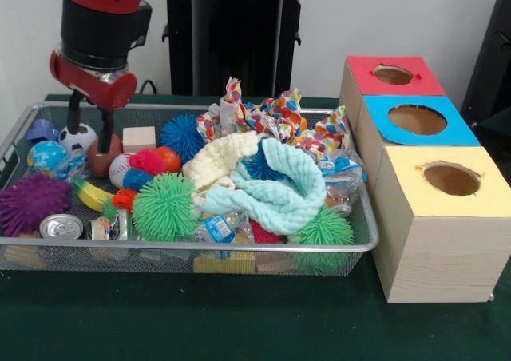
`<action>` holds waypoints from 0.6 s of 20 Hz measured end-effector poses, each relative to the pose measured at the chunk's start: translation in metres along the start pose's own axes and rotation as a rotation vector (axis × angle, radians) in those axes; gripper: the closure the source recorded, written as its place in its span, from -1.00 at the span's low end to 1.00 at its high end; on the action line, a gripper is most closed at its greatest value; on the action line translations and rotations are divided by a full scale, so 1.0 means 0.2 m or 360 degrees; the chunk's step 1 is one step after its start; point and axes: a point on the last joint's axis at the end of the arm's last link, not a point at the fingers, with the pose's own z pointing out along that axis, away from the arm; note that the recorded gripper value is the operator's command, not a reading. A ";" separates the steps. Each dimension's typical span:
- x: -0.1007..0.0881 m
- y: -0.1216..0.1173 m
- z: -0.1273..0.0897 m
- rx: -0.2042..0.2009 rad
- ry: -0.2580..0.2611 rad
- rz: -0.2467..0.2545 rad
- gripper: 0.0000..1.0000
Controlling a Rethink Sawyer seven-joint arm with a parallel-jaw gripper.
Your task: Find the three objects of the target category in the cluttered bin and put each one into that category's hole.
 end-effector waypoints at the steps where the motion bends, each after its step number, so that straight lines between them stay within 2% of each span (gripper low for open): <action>1: 0.02 0.04 -0.03 -0.0001 0.0025 -0.0001 -1.00; 5: 0.07 0.16 -0.12 -0.0010 0.0075 -0.0021 -1.00; 12: 0.13 0.30 -0.27 -0.0027 0.0114 -0.0033 -1.00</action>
